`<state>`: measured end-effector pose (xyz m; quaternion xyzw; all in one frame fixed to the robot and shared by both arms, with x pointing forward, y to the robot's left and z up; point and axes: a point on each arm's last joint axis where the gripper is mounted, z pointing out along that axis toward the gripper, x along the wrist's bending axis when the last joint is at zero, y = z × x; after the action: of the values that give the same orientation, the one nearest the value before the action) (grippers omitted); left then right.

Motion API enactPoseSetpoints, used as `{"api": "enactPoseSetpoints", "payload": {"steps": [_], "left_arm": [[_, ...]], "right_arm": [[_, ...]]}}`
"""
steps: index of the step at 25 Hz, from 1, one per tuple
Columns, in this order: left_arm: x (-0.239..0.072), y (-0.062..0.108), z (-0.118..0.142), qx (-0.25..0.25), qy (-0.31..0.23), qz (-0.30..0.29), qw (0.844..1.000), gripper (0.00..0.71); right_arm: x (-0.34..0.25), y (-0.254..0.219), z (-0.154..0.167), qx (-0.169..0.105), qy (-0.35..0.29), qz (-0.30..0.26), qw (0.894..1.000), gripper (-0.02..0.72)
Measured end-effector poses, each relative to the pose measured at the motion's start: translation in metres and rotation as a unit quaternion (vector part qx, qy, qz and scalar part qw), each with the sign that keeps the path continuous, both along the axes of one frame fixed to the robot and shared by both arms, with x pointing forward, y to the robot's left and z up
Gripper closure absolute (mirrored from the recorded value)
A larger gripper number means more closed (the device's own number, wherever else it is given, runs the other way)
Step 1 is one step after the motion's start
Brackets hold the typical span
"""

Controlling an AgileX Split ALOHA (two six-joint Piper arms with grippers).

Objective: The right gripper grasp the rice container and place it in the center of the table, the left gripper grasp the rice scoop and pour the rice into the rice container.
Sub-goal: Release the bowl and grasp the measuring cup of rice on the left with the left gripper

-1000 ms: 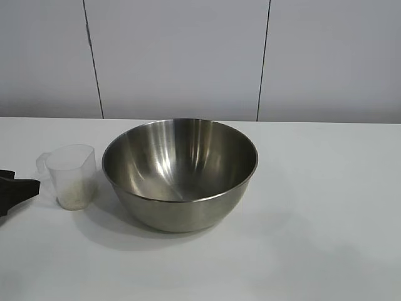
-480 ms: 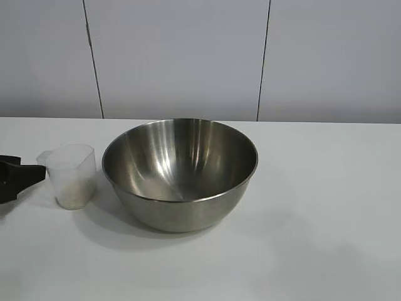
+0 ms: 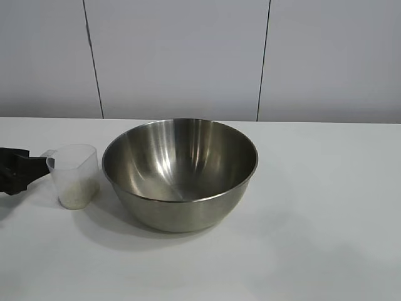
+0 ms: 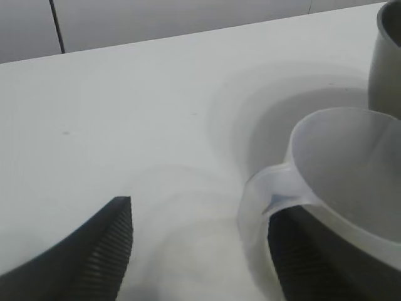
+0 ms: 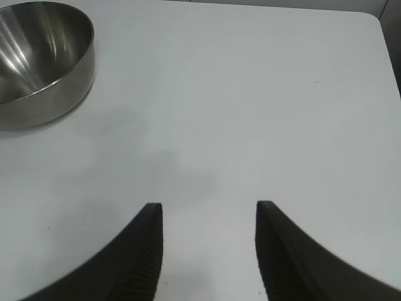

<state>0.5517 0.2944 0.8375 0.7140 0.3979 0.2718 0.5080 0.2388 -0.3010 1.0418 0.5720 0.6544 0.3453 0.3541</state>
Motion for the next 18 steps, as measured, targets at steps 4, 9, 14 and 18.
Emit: {"api": "enactPoseSetpoints", "payload": {"steps": [4,9,14,18], "left_arm": [[0.000,0.000,0.000,0.000,-0.001,0.000,1.000,0.253],[0.003,0.000,0.001,-0.004,-0.006,0.000,1.000,0.254],[0.006,0.000,-0.014,-0.024,0.016,0.006,1.000,0.254],[0.006,0.000,-0.020,-0.025,0.023,0.006,0.999,0.256]], "right_arm": [[0.000,0.000,0.000,0.000,0.000,0.000,1.000,0.390],[0.000,0.000,0.000,0.000,0.000,0.000,1.000,0.390],[0.000,0.000,0.000,0.000,0.000,0.000,1.000,0.390],[0.000,0.000,0.000,0.000,0.001,0.000,1.000,0.390]]}}
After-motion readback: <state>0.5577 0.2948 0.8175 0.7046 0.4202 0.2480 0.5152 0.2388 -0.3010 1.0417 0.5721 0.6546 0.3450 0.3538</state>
